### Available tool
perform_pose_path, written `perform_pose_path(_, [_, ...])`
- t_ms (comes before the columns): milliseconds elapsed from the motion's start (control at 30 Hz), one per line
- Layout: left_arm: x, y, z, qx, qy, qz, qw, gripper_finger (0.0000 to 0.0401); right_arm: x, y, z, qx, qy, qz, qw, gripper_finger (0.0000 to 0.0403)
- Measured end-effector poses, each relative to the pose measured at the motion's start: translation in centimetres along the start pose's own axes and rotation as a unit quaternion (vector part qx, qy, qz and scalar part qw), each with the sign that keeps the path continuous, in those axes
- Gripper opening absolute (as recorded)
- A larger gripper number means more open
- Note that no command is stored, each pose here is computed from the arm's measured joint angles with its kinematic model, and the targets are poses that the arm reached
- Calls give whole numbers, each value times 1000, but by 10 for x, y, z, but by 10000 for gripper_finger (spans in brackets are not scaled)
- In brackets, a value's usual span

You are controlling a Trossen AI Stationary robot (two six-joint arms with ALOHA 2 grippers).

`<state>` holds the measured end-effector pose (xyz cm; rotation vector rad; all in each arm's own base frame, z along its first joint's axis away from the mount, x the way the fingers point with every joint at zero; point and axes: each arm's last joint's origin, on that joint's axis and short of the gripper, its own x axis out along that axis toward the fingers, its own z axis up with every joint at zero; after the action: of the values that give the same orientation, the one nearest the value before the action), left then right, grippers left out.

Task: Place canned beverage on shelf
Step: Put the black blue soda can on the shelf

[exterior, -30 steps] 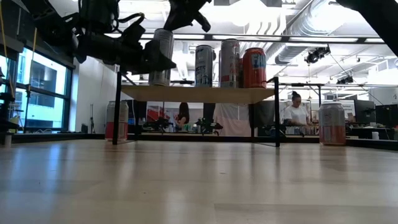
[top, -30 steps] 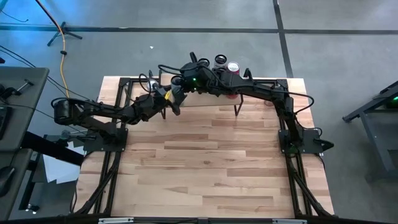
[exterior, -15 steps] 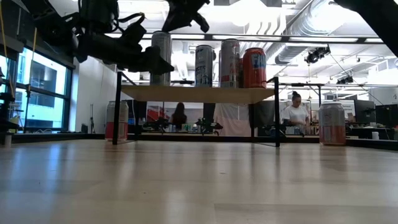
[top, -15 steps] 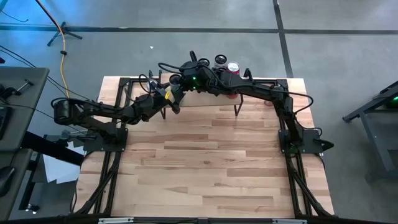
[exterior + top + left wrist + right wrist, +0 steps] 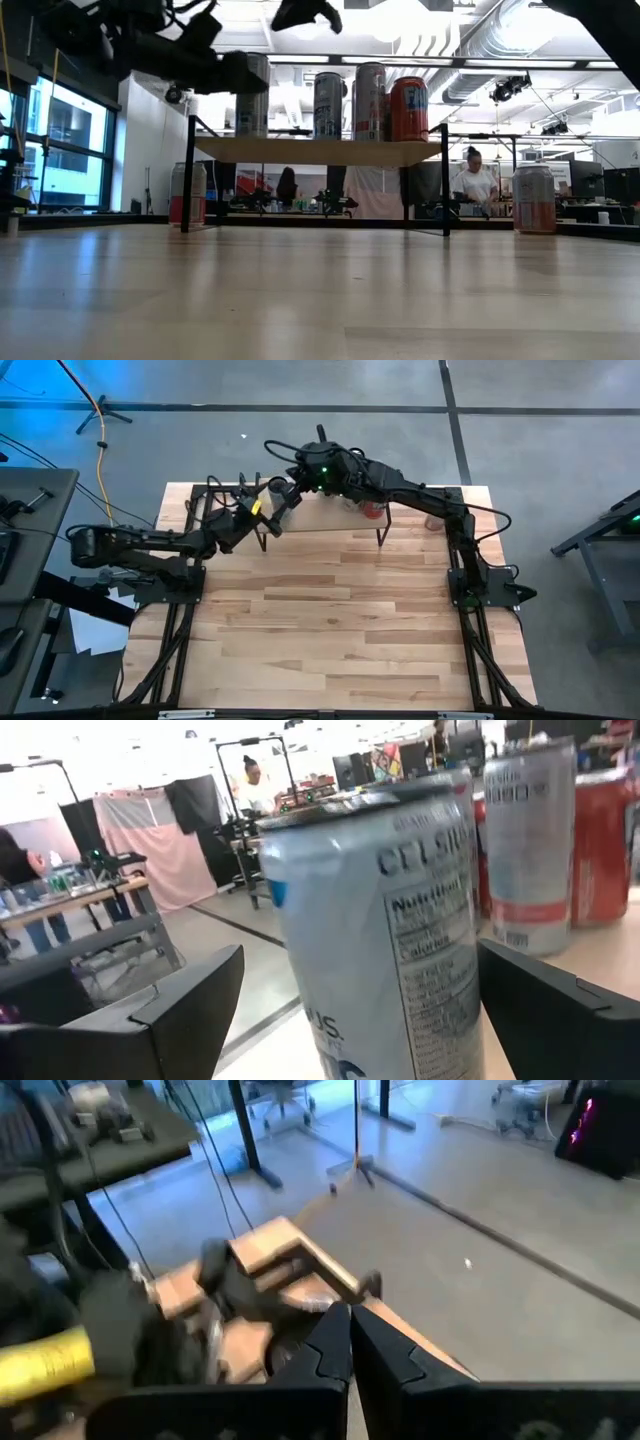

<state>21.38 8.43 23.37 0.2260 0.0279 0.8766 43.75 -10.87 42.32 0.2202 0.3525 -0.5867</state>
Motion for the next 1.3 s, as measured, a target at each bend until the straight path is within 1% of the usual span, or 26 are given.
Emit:
perform_pose_path(200, [-7,7,9,-35,-8,-6,999,351,-13,-9,5,-7,13,-9,1000,0])
perform_pose_path(333, [-13,8,11,-67,2,-52,996,351,-24,-12,9,-19,18,-12,1000,0])
perform_pose_path(400, [-16,9,11,-69,10,-72,995,351,-27,-13,8,-28,25,-15,999,0])
perform_pose_path(467, [-20,12,14,-70,10,-79,994,351,-30,-14,9,-35,27,-16,999,0])
perform_pose_path(600, [-28,19,22,-81,-2,-77,994,351,-39,-18,11,-54,37,-20,998,0])
perform_pose_path(767, [-41,29,30,-88,-8,-77,993,351,-59,-27,10,-74,77,-34,994,0])
perform_pose_path(833, [-46,32,31,-114,-1,-83,990,351,-68,-32,10,-79,92,-43,992,0])
perform_pose_path(933, [-51,35,34,-176,-4,-119,977,351,-84,-38,8,-100,114,-57,987,0])
perform_pose_path(1000, [-52,35,37,-195,-7,-161,967,351,-93,-42,4,-106,134,-61,983,0])
perform_pose_path(1067, [-52,37,47,-199,-8,-198,960,351,-103,-46,0,-108,147,-64,981,0])
perform_pose_path(1167, [-49,43,61,-195,32,-217,956,351,-119,-51,-12,-111,160,-63,979,0])
perform_pose_path(1233, [-47,48,70,-189,60,-239,951,351,-132,-54,-25,-102,163,-60,979,0])
perform_pose_path(1300, [-47,53,81,-185,65,-274,942,351,-147,-59,-40,-83,158,-55,982,0])
